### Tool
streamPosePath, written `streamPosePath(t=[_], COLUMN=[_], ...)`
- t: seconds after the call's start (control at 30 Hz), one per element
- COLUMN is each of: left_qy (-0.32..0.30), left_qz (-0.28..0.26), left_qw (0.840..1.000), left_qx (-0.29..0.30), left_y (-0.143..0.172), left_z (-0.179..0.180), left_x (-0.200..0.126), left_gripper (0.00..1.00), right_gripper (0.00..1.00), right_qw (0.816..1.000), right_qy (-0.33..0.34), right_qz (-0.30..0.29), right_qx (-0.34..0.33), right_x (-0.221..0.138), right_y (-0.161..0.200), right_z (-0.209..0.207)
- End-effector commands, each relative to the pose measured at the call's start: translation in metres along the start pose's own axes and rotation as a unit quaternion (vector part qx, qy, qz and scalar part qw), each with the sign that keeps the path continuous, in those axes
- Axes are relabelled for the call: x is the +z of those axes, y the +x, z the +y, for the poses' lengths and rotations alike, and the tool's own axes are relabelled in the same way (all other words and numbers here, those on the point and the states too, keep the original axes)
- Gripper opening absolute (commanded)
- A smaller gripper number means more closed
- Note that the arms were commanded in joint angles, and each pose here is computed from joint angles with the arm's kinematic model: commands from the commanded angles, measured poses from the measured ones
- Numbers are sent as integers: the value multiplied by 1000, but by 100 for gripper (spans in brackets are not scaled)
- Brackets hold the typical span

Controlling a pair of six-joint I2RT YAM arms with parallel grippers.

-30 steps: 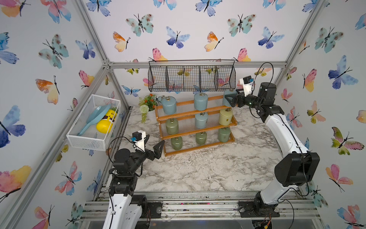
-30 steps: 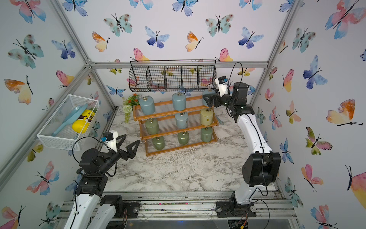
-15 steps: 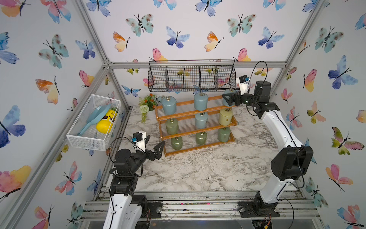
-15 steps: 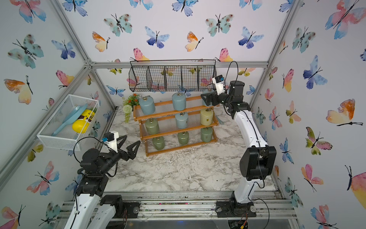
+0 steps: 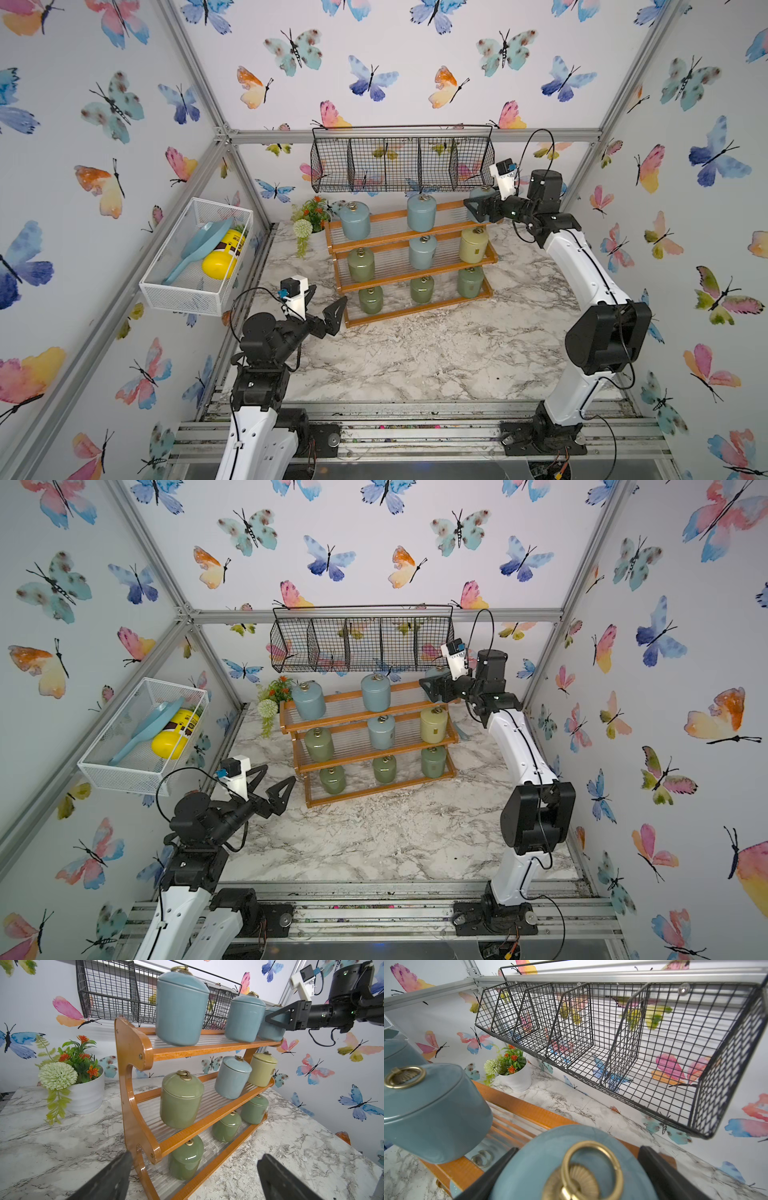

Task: Remove the tea canisters from the shelf
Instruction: Pick up the tea canister from the shelf.

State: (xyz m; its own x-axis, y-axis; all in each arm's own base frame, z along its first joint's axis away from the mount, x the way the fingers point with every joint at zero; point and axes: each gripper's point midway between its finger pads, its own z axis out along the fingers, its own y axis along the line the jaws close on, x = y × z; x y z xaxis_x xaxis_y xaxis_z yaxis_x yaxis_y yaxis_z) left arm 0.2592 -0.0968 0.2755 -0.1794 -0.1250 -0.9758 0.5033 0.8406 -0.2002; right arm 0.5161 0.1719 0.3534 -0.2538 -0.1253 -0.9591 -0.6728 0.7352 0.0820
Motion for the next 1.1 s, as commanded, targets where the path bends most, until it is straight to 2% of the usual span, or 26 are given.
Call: streamPosePath(t=[0.0,0.3,0.6,0.83,1.07], left_qy=[18,20,28,32,37], left_qz=[-4,-4,-4,-4,-2], left_qw=[1000,1000,1000,999,999], left_qx=[1,3,3,1,0], left_y=[-1,-5,-9,-9,-6], left_z=[-8,-8,-10,-10,-12], left_x=[-1,1,4,6,7], left_gripper=[98,98,98,98,98], right_gripper=[88,78,73,69,67], right_qw=[1000,1000,999,998,995], right_qy=[-2,-12,-26,-48,-86], right_qz=[-3,-9,-24,-33,-37], right_qx=[-7,-12,-19,-25,-31], right_x=[1,-8,-25,-40,-55], right_y=[-6,-11,-28,-39,-29], right_z=[2,12,27,50,91])
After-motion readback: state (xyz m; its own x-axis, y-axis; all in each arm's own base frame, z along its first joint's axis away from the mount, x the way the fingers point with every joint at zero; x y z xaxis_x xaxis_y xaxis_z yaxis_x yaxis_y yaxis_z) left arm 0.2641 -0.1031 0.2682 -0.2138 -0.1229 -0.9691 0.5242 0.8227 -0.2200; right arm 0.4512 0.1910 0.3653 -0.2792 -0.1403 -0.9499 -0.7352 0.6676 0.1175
